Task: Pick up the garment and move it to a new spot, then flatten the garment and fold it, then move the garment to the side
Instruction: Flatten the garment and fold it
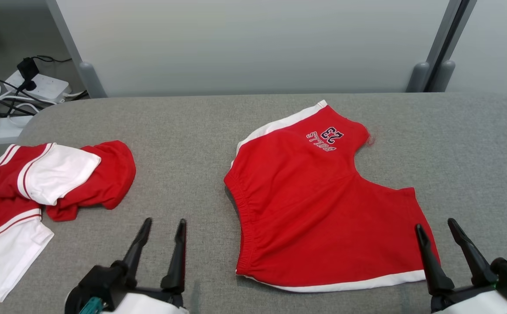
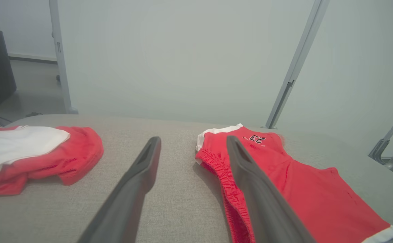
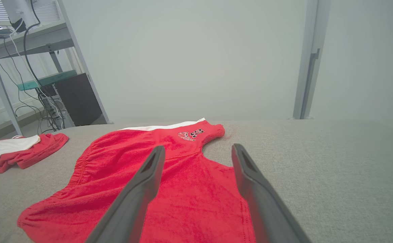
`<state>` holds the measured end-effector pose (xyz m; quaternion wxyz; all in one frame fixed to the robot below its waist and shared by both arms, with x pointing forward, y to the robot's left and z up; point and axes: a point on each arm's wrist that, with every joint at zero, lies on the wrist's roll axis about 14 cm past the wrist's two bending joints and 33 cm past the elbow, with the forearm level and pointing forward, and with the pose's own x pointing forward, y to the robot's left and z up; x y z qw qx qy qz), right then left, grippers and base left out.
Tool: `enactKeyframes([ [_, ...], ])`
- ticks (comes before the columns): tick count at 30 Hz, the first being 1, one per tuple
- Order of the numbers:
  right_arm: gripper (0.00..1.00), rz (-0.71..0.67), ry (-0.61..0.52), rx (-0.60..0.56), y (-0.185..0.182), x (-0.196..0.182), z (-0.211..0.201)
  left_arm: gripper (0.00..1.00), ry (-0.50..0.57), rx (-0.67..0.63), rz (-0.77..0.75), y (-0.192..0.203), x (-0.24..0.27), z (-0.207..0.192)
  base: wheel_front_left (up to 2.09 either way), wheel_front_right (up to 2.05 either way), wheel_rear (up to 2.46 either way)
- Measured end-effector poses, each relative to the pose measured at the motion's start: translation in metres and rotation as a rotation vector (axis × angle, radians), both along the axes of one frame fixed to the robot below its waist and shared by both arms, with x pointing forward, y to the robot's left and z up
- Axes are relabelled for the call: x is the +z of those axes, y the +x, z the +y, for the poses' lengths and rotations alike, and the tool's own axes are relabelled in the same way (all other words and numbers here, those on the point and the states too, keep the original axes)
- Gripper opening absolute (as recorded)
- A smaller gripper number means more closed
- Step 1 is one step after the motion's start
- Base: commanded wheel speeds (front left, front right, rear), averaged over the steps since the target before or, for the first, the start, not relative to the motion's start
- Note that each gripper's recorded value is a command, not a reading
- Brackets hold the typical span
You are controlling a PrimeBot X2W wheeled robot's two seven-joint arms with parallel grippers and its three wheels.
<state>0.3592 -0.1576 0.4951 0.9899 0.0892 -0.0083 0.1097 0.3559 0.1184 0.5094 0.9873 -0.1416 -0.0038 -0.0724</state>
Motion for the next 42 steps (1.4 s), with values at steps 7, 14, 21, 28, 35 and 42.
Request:
enactKeyframes([
  [7,1.0,0.003,0.026,-0.051,-0.02,-0.001,-0.011,1.0,0.0,0.077,0.019,-0.026,-0.009,0.019,0.0,0.0,0.0],
  [14,1.0,0.022,0.037,-0.082,-0.034,-0.006,-0.02,1.0,-0.01,0.116,0.013,-0.04,-0.011,0.032,0.0,0.0,0.0],
  [21,1.0,0.032,0.044,-0.096,-0.04,-0.009,-0.023,1.0,0.079,0.074,0.061,-0.051,-0.034,0.027,0.0,0.0,0.0],
  [28,1.0,0.042,0.044,-0.099,-0.04,-0.012,-0.024,1.0,0.101,0.058,0.071,-0.051,-0.039,0.023,0.0,0.0,0.0],
  [35,1.0,0.054,0.043,-0.099,-0.039,-0.015,-0.024,1.0,0.128,-0.002,0.097,-0.053,-0.05,0.015,0.0,0.0,0.0],
  [42,1.0,0.084,0.044,-0.092,-0.034,-0.024,-0.022,1.0,0.241,-0.22,0.101,-0.044,-0.064,-0.02,0.0,0.0,0.0],
])
